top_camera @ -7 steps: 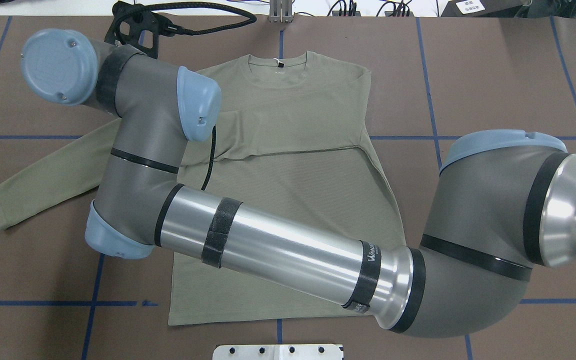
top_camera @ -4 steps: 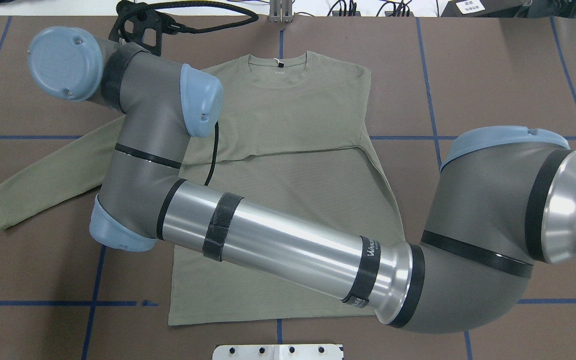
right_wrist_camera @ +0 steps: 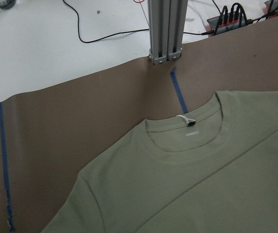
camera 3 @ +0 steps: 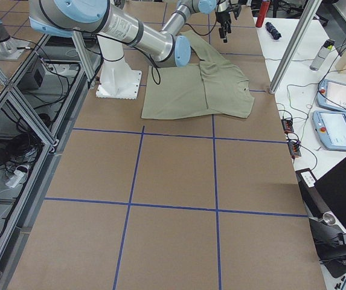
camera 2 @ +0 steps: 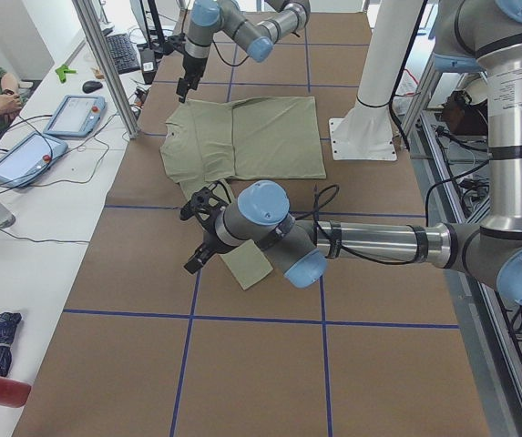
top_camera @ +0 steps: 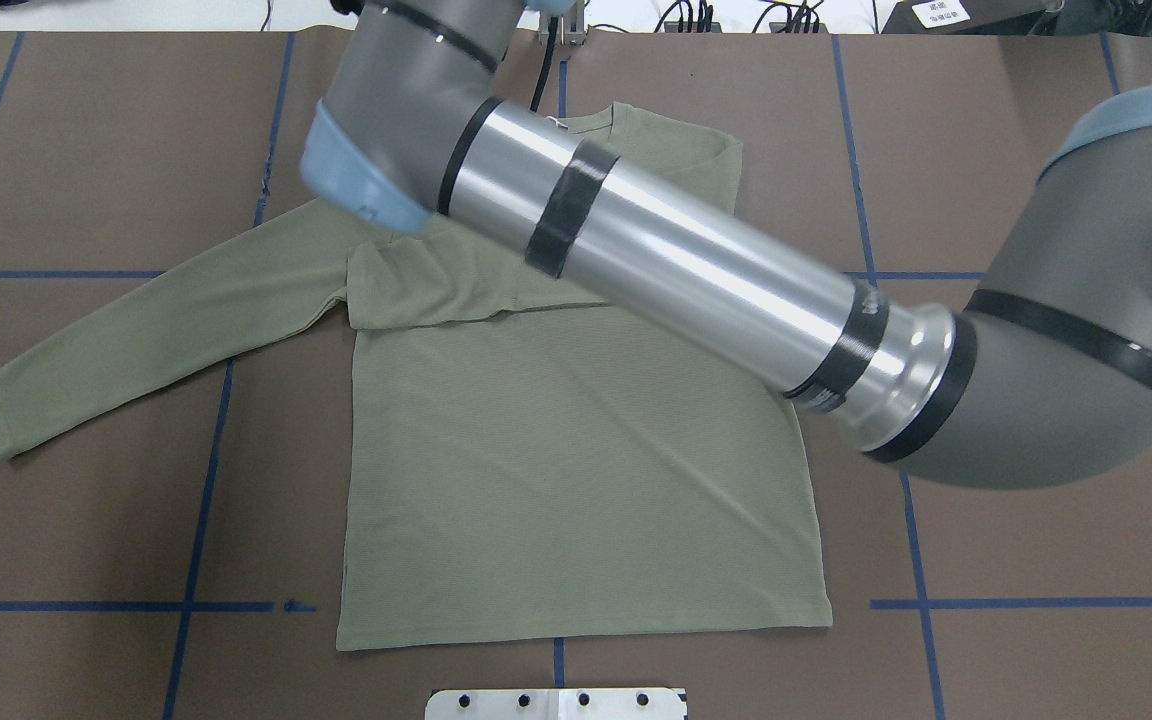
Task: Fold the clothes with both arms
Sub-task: 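Withdraw the right arm away from the shirt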
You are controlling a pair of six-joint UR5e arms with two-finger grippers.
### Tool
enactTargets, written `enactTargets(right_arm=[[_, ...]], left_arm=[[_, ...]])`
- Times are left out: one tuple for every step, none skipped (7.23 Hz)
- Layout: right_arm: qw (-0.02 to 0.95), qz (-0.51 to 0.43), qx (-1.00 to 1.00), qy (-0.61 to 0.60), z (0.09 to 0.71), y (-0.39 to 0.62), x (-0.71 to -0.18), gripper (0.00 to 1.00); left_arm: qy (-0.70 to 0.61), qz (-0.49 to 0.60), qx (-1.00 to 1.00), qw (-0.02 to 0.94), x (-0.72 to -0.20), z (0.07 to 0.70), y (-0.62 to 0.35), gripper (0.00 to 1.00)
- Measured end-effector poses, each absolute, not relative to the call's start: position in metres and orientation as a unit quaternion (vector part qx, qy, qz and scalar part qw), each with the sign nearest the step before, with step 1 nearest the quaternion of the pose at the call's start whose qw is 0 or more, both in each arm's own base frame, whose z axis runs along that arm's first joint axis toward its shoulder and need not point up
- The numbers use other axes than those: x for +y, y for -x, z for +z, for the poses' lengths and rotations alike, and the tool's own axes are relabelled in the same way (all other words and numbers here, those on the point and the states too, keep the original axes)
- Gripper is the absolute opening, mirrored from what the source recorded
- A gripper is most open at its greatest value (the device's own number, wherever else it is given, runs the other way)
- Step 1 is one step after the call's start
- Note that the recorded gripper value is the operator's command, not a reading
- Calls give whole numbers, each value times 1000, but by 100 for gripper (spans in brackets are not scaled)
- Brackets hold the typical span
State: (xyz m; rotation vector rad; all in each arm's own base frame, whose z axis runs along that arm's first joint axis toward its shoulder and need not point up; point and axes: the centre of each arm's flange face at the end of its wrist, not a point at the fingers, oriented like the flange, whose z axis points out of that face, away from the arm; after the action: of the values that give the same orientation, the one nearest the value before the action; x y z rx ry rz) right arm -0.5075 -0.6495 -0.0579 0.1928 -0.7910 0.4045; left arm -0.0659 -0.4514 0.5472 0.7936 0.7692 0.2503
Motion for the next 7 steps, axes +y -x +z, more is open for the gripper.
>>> enactTargets(right_arm=[[906, 159, -383, -85, -31, 442, -674, 100], [911, 120, -384, -89, 7, 376, -688, 100], [915, 79, -383, -98, 53, 310, -691, 100], [918, 32, -381, -109, 109, 244, -687, 100], [917, -11, -382, -115, 168, 180, -684, 100], [916, -46, -381, -118, 227, 121, -678, 100], [915, -67, -382, -116, 283, 72, -668, 100]], left_arm=[[-392, 111, 377, 832, -450, 540, 60, 100], [-399, 107, 397, 820, -450, 529, 47, 100], [-399, 115, 423, 805, -446, 521, 30, 100], [-383, 128, 452, 795, -438, 520, 7, 100], [-366, 136, 459, 798, -430, 530, -22, 100], [-355, 138, 446, 810, -420, 544, -48, 100], [-342, 140, 435, 821, -406, 561, -66, 100]])
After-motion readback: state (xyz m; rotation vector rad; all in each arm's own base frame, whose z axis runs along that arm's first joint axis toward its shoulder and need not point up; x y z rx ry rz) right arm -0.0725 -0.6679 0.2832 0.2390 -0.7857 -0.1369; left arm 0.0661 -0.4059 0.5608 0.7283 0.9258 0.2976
